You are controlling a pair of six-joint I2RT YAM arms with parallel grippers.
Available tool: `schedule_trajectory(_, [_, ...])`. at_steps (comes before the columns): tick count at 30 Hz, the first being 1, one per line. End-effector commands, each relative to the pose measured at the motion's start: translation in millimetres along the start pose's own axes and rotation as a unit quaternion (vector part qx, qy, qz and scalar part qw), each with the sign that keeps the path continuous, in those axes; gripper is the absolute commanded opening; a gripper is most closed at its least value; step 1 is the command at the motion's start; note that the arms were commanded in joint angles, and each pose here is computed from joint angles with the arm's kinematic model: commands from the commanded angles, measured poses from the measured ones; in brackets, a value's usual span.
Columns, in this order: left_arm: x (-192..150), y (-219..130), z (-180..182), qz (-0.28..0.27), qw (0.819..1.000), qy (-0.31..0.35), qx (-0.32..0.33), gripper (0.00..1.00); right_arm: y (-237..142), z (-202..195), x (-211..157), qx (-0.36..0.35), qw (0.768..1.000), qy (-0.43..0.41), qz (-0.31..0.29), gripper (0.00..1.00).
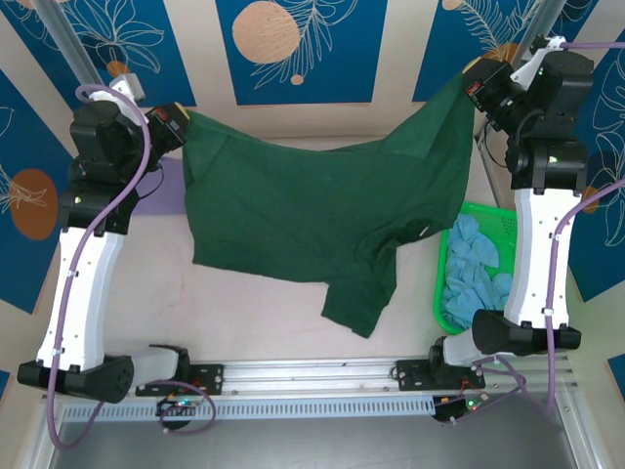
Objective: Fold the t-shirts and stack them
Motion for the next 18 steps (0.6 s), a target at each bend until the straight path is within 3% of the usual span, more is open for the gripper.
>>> schedule_trajectory(1, [18, -13, -9, -0.030, 0.999, 0.016, 0.000, 0.00, -9, 4, 10, -0.007, 1.000, -0.021, -0.021, 0.00])
schedule_trajectory(11, [95, -93, -81, -0.156, 0.982, 0.055, -0.092, 0.00, -57, 72, 58, 0.067, 0.989, -0.073, -0.112, 0.00])
schedule_trajectory(18, [121, -145, -122, -0.210, 0.961, 0.077, -0.160, 0.00, -99, 116, 82, 0.116, 0.971, -0.110, -0.176, 0.00])
Point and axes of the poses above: each hand's point on the last joint's axis, 136 mm out from that joint toward the fingers, its own y axis out along the fingers, its own z axis along the line the jaws close on, x = y × z, the point moved 1 cm from there along -y, back along the fingers, and after that the axes turned 1 degree about -y, right-handed, at the moved point
